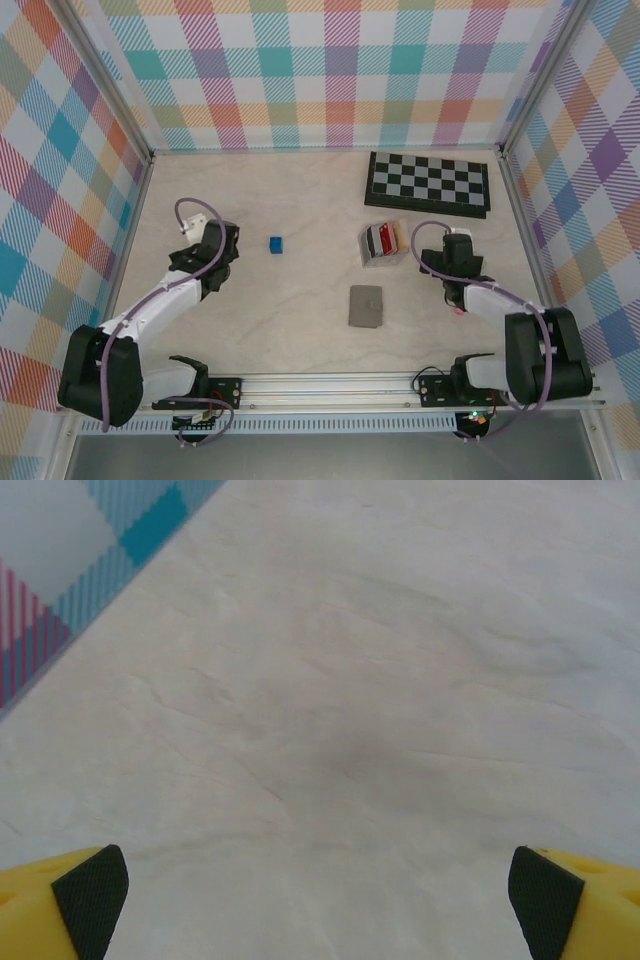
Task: Put the credit cards into the card holder
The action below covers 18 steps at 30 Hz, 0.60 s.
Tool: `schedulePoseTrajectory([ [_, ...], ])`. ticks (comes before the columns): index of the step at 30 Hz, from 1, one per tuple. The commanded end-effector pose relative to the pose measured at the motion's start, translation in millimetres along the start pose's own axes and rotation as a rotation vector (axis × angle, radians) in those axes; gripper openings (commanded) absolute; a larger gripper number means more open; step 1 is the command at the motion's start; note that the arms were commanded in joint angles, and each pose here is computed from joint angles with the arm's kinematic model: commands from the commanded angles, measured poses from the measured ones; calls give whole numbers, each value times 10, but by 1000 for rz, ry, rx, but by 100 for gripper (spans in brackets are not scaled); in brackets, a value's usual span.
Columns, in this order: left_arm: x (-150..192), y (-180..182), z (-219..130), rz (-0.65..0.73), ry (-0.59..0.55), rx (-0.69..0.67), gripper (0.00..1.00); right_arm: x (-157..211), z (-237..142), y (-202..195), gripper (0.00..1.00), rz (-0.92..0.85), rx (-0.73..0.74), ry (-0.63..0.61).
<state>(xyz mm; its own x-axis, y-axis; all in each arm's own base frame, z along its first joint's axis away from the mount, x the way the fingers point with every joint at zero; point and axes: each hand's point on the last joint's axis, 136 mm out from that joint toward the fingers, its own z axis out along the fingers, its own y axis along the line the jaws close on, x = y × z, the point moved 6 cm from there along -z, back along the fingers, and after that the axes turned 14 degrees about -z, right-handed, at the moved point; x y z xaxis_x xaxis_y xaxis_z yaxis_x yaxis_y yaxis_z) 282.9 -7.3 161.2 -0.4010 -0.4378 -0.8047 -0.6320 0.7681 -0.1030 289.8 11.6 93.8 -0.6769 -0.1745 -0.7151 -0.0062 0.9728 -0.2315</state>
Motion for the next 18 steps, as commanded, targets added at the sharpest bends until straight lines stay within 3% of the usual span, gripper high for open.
schedulePoseTrajectory([
  [1, -122, 29, 208, 12, -133, 12, 100, -592, 21, 63, 99, -37, -65, -300],
  [4, -14, -3, 434, -15, -160, 63, 100, -621, 113, 70, 99, -81, -52, -318],
  [6, 21, -118, 533, 47, -140, 97, 100, -599, 149, 38, 100, -54, -35, -381],
  [9, -35, -234, 593, 55, -202, 170, 100, -567, 143, 14, 100, -37, -77, -386],
  [13, 55, -277, 723, 67, -136, 264, 100, -489, 214, -23, 100, -4, -82, -428],
  [14, 87, -289, 697, 71, -160, 315, 100, -479, 231, -13, 100, -4, -108, -368],
  [17, 211, -294, 698, 77, -215, 406, 100, -481, 252, -54, 100, 12, -114, -378],
  [18, 238, -261, 716, 77, -170, 380, 100, -480, 251, -53, 100, 13, -117, -368],
])
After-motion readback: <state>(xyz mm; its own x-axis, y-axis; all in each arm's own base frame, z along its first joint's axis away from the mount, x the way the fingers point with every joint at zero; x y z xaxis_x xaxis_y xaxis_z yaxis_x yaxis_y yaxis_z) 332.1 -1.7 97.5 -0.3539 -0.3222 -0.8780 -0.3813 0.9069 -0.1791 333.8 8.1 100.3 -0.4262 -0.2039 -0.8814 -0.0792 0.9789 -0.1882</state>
